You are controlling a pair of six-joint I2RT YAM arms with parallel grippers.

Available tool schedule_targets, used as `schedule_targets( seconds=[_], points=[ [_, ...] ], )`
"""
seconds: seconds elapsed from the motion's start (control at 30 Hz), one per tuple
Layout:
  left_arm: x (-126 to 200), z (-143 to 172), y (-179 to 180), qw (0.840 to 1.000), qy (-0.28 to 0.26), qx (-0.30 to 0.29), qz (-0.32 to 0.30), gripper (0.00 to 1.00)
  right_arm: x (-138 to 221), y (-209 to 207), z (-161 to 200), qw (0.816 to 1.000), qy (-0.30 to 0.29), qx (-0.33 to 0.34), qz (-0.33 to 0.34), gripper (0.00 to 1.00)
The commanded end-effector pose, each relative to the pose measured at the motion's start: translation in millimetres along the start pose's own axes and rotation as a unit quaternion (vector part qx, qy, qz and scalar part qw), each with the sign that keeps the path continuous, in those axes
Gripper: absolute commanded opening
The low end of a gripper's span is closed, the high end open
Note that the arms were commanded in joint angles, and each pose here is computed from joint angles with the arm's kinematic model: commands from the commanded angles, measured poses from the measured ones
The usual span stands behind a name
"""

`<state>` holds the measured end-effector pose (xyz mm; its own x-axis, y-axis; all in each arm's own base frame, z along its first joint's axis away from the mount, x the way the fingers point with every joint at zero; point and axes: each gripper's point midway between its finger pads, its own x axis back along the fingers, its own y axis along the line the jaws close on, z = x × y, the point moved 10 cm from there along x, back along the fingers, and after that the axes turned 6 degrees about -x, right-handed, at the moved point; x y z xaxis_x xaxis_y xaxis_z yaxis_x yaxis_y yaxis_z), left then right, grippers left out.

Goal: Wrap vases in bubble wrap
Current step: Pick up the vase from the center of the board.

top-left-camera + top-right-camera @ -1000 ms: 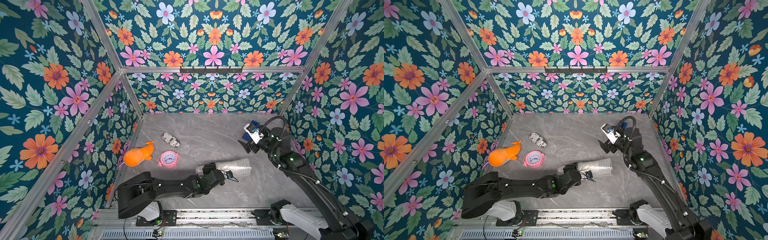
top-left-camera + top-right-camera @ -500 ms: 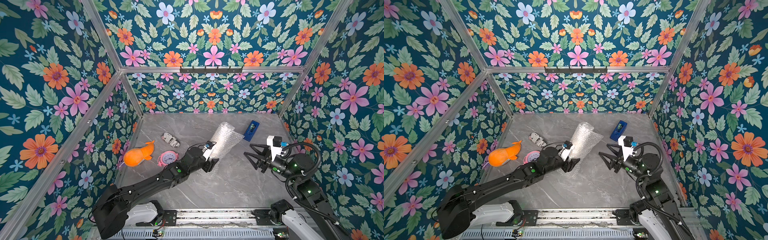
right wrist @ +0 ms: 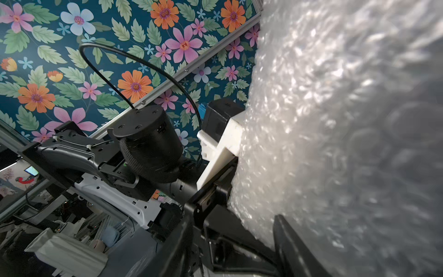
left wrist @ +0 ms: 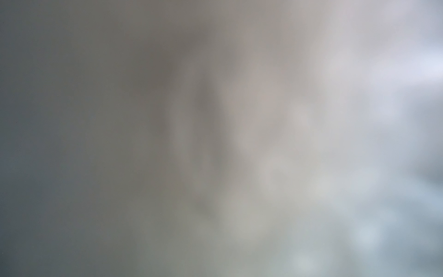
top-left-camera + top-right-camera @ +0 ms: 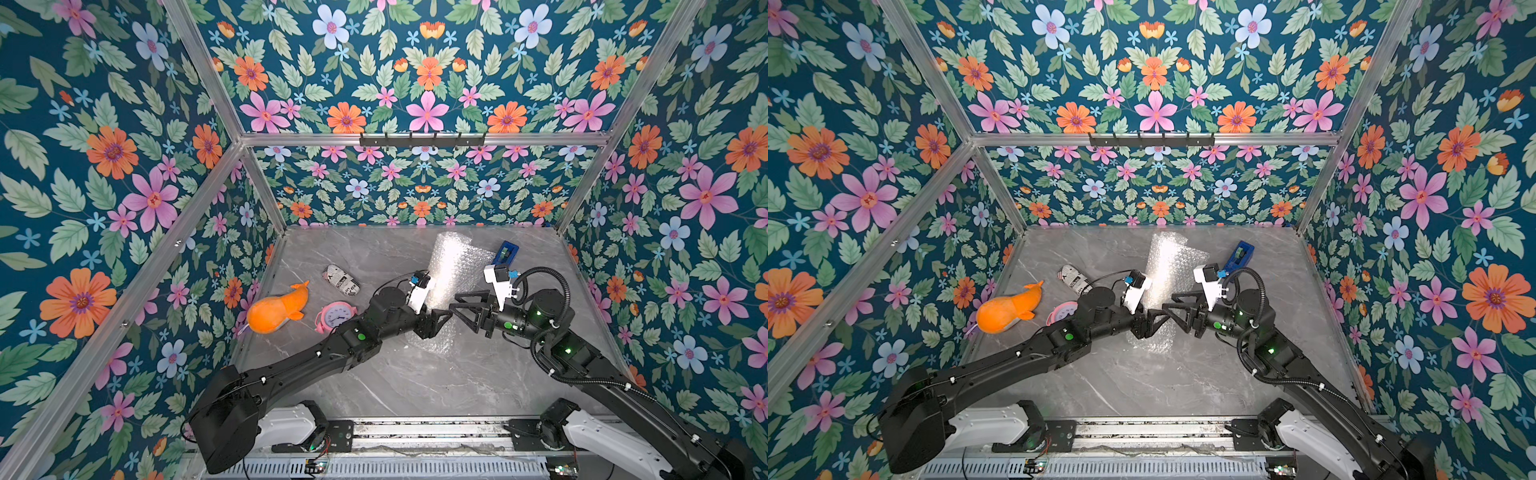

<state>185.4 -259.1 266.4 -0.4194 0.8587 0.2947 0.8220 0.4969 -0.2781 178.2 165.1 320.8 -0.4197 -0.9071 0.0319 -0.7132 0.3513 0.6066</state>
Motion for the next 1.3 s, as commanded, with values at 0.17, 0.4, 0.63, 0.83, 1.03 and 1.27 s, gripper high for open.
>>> schedule_targets(
  seconds=[0.17,0.4,0.63,0.83,1.03,1.27],
  points=[
    [8,-21,-10,0.998,-0.060,-0.005,0.035,0.00,-8,-9,-6,0.999,-0.025,-0.033,0.035,0.60],
    [6,-24,-15,0.996,-0.061,-0.002,0.072,0.00,-12,-5,-6,0.999,-0.023,-0.031,-0.015,0.67],
    [7,-28,-20,0.993,-0.064,0.000,0.097,0.00,-16,-11,-2,1.000,-0.008,-0.026,-0.003,0.72],
    [11,-30,-18,0.995,-0.070,-0.003,0.076,0.00,-18,-19,0,0.999,0.003,-0.029,0.040,0.70],
    [10,-29,-16,0.996,-0.068,-0.004,0.064,0.00,-17,-20,-1,0.998,-0.004,-0.033,0.052,0.65],
    [10,-32,-27,0.990,-0.068,-0.007,0.126,0.00,-19,-11,-3,0.999,-0.015,-0.030,-0.020,0.69]
  ],
)
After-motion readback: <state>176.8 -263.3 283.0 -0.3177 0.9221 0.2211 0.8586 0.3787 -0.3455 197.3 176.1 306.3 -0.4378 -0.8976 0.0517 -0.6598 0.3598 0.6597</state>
